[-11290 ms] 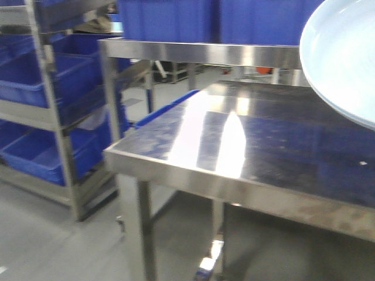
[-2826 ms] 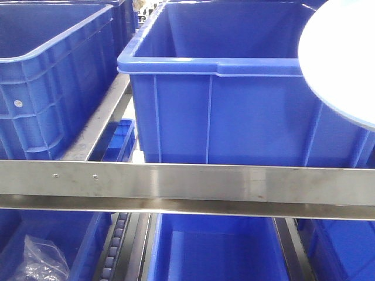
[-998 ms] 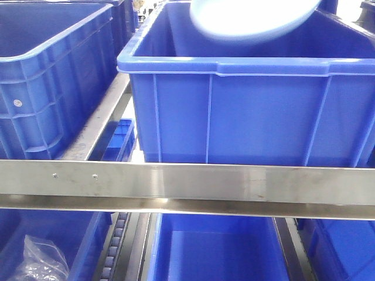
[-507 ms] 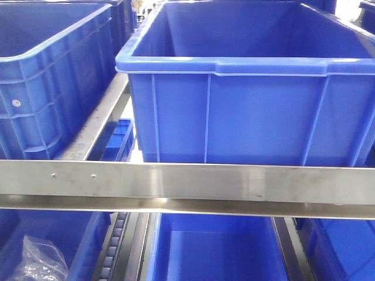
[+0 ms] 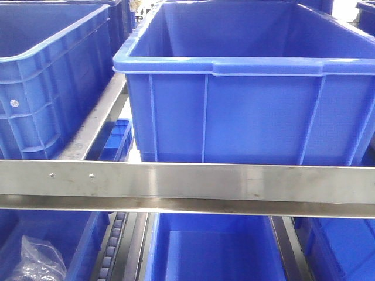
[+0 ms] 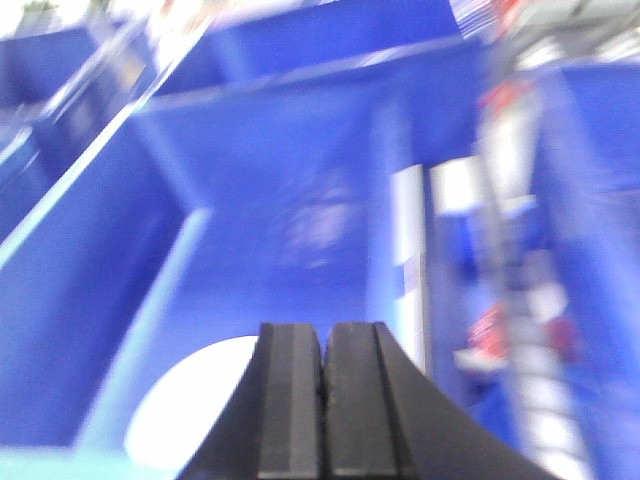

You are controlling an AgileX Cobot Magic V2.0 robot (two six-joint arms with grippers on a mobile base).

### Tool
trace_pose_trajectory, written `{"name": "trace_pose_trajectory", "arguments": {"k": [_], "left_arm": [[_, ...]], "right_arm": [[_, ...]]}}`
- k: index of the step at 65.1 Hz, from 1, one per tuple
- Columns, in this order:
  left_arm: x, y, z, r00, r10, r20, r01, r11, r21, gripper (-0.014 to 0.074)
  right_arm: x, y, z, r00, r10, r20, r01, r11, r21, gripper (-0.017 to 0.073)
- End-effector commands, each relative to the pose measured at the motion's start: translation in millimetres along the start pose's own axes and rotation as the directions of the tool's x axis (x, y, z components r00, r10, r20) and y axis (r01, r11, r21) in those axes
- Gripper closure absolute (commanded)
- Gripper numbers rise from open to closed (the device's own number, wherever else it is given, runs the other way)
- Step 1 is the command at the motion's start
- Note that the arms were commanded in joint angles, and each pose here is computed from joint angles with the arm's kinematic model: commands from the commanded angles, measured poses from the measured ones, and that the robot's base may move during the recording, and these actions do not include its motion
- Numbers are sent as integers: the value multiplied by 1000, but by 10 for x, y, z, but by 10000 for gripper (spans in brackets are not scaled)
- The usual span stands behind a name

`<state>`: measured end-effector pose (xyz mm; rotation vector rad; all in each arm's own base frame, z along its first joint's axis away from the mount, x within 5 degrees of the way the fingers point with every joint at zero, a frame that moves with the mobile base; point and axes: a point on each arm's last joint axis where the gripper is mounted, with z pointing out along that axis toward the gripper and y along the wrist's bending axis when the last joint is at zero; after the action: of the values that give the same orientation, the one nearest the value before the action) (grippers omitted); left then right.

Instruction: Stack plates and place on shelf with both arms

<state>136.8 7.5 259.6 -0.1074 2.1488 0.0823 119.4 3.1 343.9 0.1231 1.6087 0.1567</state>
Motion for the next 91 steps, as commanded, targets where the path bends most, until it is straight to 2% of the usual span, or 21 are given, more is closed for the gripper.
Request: {"name": "trace_pose_trajectory", "arguments": {"k": [1,14,47,62,72,77,91], "left_arm": [[-147,-15,-43,996,-5,93,3,1000,20,512],[-147,-15,-43,996,-5,93,3,1000,20,512],[-147,-15,-43,996,-5,93,3,1000,20,512],[-146,-15,-43,996,-5,92,3,1000,19,512],[-146,-15,-43,996,-5,92,3,1000,19,512],[-146,-15,-43,996,-5,92,3,1000,19,512],[-145,-14,-43,996,-5,92,3,1000,19,512]], "right_arm": [[-69,-1,-188,988,-7,153,9,1000,-15,511],[96,-29,-426,983,-6,184,10,1000,-18,511],[224,-55,-447,993,-7,118,8,1000,-4,511],[865,-171,-510,997,-8,73,7,1000,8,511],[1262,-238,-546,993,-7,121,8,1000,-3,511],[1377,-263,-569,990,-6,144,6,1000,2,511],[1397,-272,-584,993,-4,120,2,1000,14,511]]}}
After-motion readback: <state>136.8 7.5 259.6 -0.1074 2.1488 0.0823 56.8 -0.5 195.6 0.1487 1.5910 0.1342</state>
